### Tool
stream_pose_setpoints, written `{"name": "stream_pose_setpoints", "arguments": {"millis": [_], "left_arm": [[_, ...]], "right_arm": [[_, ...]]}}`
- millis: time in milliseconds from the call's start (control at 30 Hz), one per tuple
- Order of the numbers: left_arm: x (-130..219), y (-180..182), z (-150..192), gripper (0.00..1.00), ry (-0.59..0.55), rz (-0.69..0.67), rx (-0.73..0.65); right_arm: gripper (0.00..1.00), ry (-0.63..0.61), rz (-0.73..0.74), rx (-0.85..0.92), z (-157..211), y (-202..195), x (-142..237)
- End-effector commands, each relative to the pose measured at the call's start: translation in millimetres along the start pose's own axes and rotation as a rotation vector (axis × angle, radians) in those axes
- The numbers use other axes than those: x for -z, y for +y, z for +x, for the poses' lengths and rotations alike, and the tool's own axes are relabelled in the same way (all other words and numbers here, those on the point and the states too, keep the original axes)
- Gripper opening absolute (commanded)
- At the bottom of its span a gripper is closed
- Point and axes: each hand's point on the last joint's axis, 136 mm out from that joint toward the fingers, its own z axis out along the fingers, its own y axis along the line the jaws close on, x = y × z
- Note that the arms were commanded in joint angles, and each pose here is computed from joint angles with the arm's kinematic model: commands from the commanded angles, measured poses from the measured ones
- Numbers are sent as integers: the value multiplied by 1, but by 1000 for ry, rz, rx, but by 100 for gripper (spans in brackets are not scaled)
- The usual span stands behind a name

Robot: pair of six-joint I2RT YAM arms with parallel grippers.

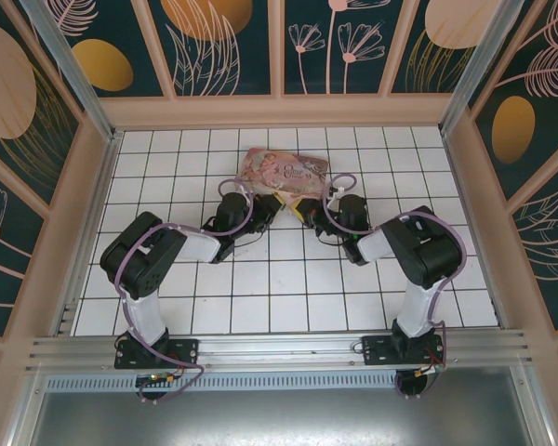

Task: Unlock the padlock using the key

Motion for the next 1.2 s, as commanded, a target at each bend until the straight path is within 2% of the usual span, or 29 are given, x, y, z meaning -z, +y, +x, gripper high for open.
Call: {"name": "stream_pose_setpoints", "arguments": {"millis": [0,233,467,833,1033,1167], "left_arm": [[11,-66,71,0,282,256,-40],[13,-72,70,0,268,292,-10],[6,-63,70,0,263,258,-12],[-4,-45,68,0,243,175,-53],[-5,-42,68,0,244,161,-60],[-5,-40,68,0,243,153,-62]], "right_arm": [[0,21,-207,-35,10,48,-4],[0,63,-276,-145,15,52,-8],[0,64,-237,-92,22,56,-12],[0,34,-87,213,37,80,-22],[0,10,-93,313,40,82,-21],[0,-24,-60,470,45,88,-21]]}}
